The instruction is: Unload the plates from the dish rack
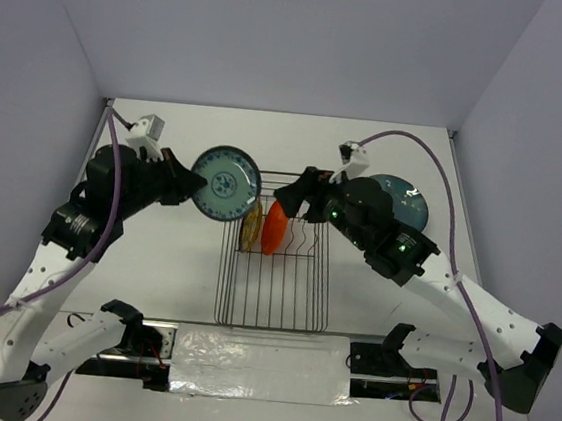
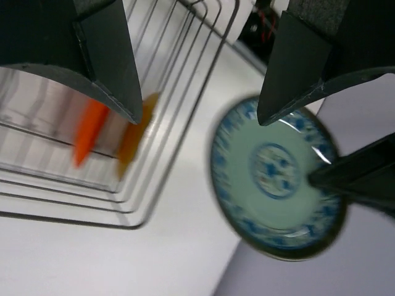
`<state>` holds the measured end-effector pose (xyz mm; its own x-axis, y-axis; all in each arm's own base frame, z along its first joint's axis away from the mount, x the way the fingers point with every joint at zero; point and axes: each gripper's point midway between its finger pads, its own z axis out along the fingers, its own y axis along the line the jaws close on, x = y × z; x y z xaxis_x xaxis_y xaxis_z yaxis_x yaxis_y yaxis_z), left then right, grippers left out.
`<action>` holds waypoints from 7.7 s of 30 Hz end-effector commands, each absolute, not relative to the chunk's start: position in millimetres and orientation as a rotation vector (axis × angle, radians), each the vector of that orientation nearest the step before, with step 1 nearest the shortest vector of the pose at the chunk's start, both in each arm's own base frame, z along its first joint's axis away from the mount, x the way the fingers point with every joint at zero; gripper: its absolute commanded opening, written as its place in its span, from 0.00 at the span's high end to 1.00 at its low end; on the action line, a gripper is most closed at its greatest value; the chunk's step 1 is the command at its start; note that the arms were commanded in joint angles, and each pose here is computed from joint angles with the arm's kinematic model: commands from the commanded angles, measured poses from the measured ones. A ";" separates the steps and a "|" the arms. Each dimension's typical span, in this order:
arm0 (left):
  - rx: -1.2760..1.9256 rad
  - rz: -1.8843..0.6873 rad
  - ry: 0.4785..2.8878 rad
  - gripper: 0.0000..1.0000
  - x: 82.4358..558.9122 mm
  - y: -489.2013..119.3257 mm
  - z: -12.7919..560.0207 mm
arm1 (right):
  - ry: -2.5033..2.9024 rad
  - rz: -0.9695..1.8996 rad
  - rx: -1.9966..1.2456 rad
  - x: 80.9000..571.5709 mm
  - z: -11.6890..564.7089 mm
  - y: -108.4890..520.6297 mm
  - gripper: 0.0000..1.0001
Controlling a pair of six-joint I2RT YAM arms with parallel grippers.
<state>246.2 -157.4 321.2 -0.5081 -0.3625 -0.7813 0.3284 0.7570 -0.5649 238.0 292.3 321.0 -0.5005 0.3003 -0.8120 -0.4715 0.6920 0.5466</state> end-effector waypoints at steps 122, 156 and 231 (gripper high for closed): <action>0.166 -1.088 1.850 1.00 261.9 -197.5 336.5 | 1.746 0.804 -0.123 245.6 383.4 292.6 0.40; -1.249 -0.430 2.270 0.53 428.2 45.6 82.8 | 1.867 0.600 -0.008 215.2 303.0 173.8 0.19; 0.116 -1.107 1.886 0.01 253.4 -130.5 276.9 | 2.071 -0.195 -0.181 279.8 309.7 288.7 0.99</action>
